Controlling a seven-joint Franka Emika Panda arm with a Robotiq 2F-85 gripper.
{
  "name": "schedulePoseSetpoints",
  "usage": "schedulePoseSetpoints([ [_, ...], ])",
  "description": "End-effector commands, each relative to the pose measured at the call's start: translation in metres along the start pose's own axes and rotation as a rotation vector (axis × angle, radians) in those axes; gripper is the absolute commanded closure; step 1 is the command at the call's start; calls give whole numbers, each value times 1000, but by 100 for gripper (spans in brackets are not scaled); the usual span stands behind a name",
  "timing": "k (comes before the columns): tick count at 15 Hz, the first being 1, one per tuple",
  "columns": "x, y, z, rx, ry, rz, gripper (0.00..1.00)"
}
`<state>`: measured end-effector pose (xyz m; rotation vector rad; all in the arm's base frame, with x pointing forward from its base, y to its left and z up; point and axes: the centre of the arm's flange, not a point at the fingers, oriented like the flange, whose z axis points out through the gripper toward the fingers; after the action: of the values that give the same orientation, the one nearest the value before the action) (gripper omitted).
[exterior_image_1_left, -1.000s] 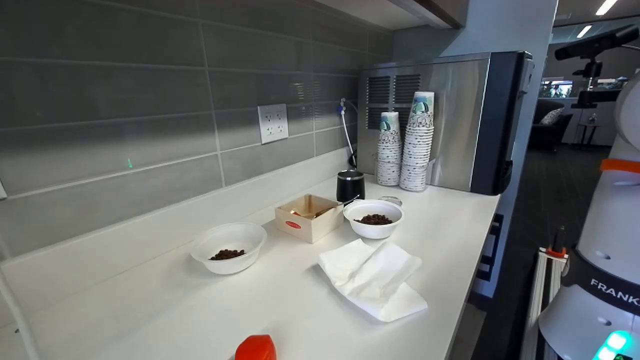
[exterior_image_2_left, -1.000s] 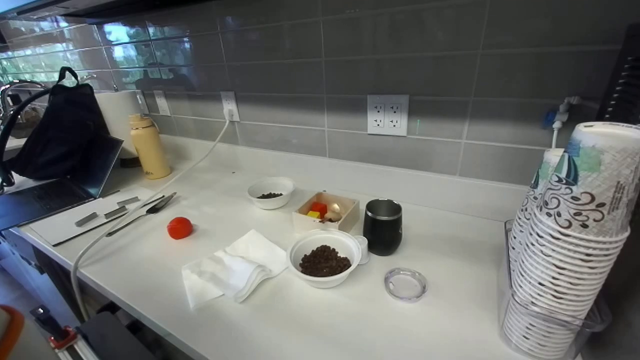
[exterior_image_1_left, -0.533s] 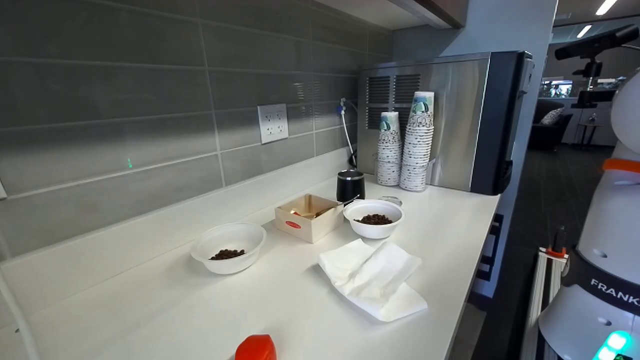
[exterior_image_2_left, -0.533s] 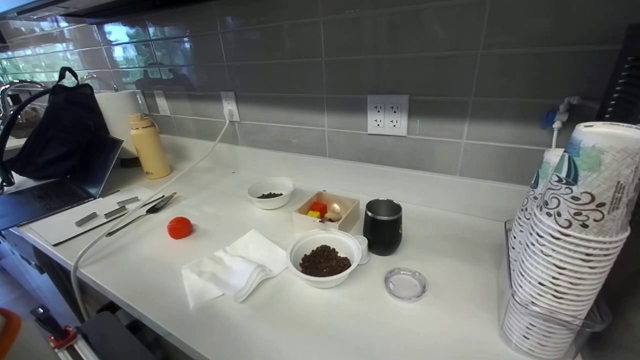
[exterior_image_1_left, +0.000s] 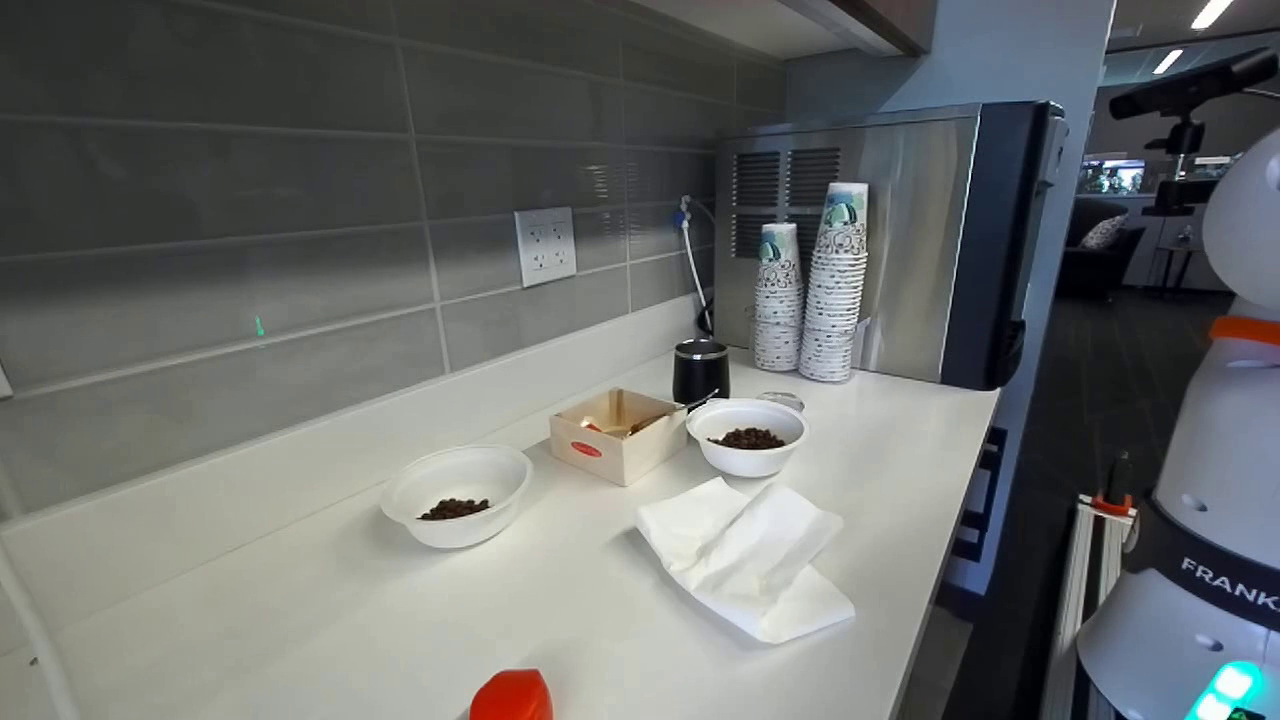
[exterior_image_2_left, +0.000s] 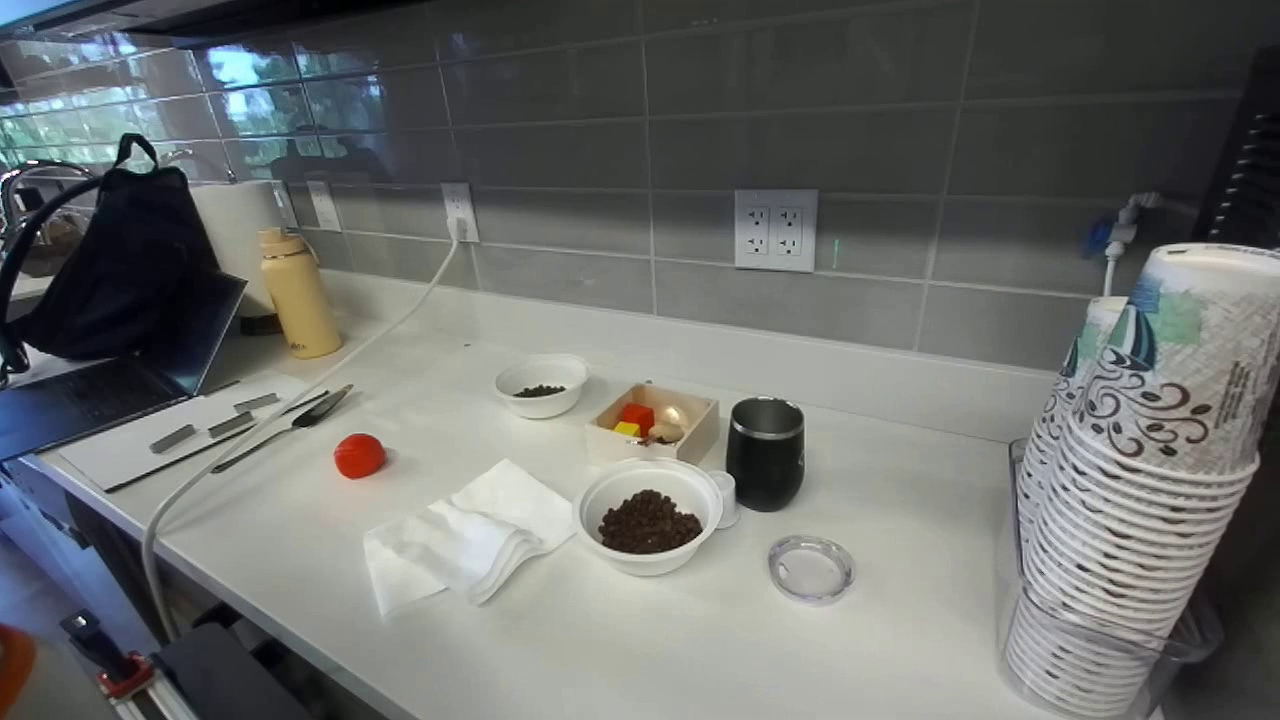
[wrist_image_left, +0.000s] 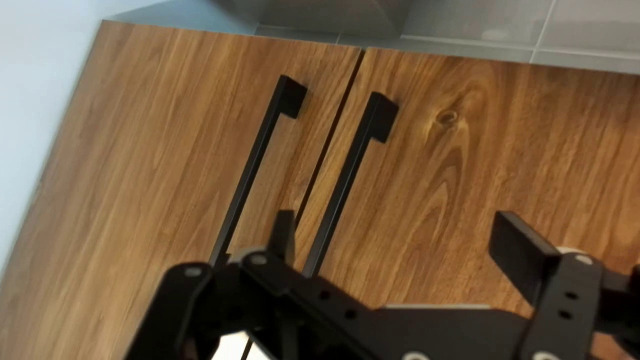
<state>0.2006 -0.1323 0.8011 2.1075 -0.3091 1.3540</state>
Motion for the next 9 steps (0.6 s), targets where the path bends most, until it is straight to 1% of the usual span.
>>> schedulePoseSetpoints([
  [1,30,12,40,1,36,11,0],
  [4,38,15,66,-16,42,18,0],
  [7,44,23,90,-57,42,24,0],
  [9,48,28,104,-60,37,33,0],
])
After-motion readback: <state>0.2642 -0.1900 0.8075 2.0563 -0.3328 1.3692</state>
